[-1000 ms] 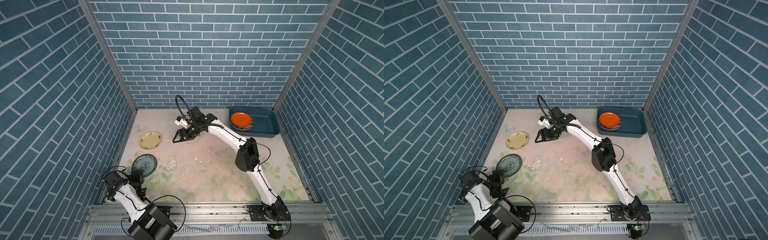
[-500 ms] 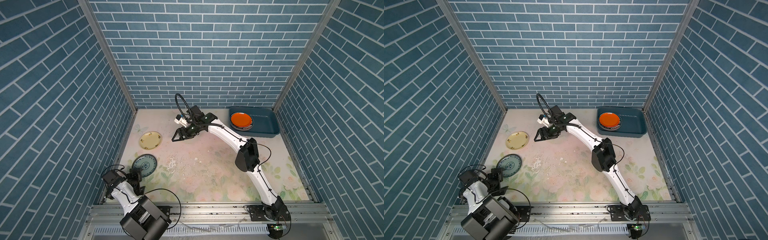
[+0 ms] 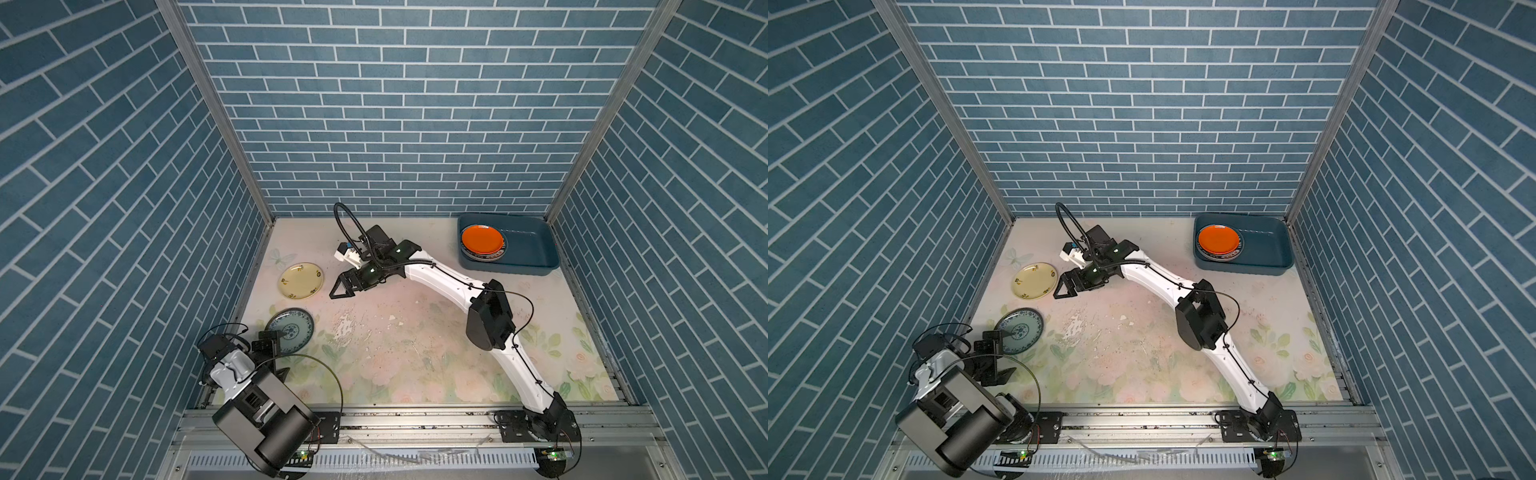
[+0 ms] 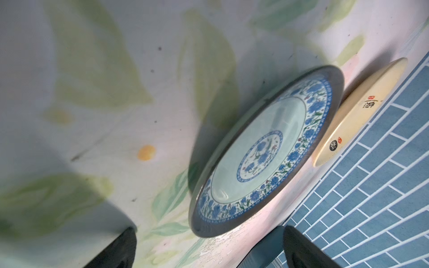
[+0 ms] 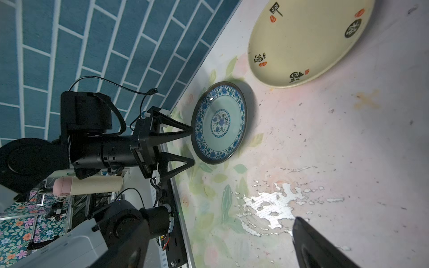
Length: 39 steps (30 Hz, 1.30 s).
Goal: Place the plates into the plastic bin on the countertop
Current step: Pick up the plate from the middle-left of the table.
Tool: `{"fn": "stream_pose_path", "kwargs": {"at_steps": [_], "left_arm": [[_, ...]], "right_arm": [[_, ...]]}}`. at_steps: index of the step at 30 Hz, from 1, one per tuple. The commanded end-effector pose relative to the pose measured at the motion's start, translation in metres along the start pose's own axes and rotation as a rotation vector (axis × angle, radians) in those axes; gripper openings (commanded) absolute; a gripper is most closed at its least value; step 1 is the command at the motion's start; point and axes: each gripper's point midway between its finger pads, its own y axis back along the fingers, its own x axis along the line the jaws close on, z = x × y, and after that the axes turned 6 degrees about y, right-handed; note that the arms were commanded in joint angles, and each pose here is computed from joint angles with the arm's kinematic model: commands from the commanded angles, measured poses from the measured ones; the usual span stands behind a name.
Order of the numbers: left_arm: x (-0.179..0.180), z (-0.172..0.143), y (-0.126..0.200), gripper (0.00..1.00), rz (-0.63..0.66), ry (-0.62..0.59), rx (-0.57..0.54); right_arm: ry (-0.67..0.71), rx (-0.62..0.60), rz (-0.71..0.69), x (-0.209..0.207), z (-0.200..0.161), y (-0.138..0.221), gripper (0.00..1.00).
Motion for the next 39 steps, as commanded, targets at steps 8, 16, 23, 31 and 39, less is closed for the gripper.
{"fn": "stream_pose_path", "kwargs": {"at_steps": [8, 16, 23, 31, 39], "left_arm": [[0.025, -0.003, -0.014, 0.97, 0.059, 0.057, 0.029], [0.028, 0.005, -0.012, 0.96, 0.092, 0.054, -0.010], [0.012, 0.020, -0.025, 0.89, -0.018, 0.099, -0.039], [0.007, 0.030, -0.028, 0.84, -0.074, 0.074, -0.103], [0.015, 0.030, -0.033, 0.63, -0.082, 0.046, -0.114]], "right_arm": [[0.089, -0.083, -0.001, 0.025, 0.019, 0.028, 0.96], [0.089, -0.085, -0.007, 0.020, 0.017, 0.027, 0.95], [0.053, -0.090, -0.017, 0.007, 0.017, 0.032, 0.95], [0.018, -0.080, -0.030, -0.005, 0.014, 0.034, 0.95], [-0.006, -0.072, -0.052, -0.013, 0.013, 0.038, 0.94]]}}
